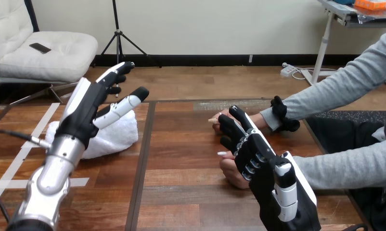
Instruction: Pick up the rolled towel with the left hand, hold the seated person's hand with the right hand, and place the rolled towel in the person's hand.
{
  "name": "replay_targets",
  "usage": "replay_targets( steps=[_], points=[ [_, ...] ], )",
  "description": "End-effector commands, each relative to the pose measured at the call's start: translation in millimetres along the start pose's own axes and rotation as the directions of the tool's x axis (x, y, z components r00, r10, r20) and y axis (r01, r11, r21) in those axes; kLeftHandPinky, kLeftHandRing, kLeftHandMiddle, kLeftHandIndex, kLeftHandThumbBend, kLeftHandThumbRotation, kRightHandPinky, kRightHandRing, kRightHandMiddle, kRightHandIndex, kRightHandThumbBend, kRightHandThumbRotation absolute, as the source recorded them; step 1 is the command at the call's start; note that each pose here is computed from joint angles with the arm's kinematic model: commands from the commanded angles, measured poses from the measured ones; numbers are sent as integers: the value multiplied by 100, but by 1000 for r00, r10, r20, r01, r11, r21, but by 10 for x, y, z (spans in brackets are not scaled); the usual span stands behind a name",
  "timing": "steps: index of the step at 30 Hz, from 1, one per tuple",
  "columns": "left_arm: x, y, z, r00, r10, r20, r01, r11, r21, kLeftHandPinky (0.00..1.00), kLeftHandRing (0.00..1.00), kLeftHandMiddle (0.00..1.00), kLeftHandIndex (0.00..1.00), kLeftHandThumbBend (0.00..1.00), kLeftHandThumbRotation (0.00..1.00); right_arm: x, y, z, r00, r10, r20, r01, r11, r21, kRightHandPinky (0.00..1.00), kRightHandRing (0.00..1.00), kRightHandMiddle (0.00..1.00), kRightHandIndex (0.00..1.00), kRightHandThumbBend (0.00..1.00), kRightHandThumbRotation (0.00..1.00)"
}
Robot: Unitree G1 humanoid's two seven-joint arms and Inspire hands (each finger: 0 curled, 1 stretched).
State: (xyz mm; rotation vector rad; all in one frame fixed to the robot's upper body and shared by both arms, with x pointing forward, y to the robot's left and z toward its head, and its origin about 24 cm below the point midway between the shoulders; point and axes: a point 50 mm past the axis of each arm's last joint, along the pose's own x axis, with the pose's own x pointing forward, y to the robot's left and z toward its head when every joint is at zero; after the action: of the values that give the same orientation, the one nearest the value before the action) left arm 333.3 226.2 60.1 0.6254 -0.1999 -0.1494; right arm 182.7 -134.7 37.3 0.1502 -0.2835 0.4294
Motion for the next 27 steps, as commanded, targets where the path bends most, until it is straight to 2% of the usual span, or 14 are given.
replay_targets(
  steps=[1,12,17,27],
  points=[
    [255,202,205,999,26,47,-31,994,102,82,89,90,87,72,82,170,-47,121,995,-5,104,8,1000,-26,100,98,95,98,94,100],
    [355,214,183,1000,1,-27,5,978,209,80,87,89,89,69,84,175,-58,117,995,-4,102,7,1000,-31,100,98,95,97,95,100],
    [404,216,172,997,-8,-73,28,960,278,78,87,90,90,70,83,180,-62,116,995,-5,103,8,999,-31,100,98,95,97,95,100],
    [477,220,183,993,-17,-116,59,927,371,74,87,89,90,69,80,189,-75,114,994,-2,108,5,1000,-31,100,98,95,97,93,100]
  ],
)
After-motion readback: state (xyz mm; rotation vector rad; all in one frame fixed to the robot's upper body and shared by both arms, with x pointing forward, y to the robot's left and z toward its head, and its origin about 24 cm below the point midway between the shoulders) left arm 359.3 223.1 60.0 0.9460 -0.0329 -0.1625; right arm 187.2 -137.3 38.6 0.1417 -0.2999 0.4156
